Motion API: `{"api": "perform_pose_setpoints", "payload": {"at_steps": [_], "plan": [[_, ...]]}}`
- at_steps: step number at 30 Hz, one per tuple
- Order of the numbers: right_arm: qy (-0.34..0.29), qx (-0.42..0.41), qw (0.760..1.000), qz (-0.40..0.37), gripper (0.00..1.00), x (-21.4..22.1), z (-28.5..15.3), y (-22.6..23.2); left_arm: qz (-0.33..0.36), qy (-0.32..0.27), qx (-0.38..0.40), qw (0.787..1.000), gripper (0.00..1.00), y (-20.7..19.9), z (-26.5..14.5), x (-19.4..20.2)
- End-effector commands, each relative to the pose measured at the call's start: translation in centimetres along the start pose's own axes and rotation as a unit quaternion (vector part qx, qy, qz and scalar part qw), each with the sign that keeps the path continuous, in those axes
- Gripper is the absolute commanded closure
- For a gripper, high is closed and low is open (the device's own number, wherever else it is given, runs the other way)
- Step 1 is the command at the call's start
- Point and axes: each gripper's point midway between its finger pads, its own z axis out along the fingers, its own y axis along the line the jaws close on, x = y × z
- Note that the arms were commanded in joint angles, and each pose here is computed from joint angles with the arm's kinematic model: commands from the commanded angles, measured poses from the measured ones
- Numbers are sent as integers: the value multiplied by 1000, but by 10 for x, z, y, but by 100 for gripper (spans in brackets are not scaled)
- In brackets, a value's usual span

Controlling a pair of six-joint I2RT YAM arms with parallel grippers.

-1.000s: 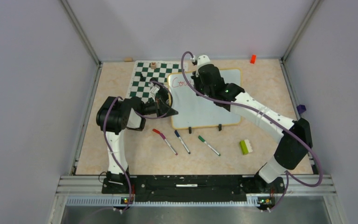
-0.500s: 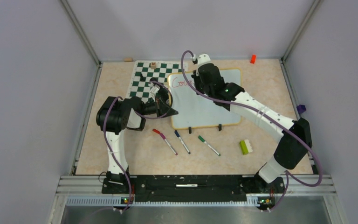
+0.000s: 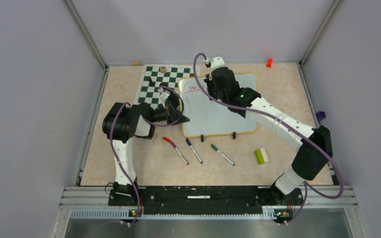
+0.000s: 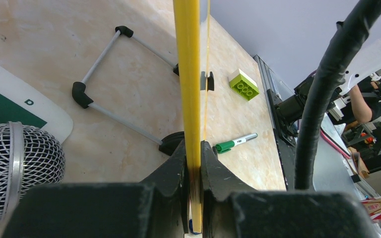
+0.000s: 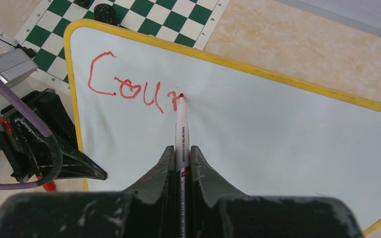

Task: Write a sentence on the whiteboard

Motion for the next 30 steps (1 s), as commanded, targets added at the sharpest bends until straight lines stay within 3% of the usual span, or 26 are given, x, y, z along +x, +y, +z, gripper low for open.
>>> {"api": "perform_pose_setpoints", "payload": {"at_steps": [1, 30], "plan": [[-45, -4, 999, 17, 100, -37, -22, -11, 86, -2, 21, 996, 96, -11, 1, -7], [-15, 17, 1000, 0, 100, -14, -14, -18, 84, -1, 20, 996, 96, -11, 1, -6]]}}
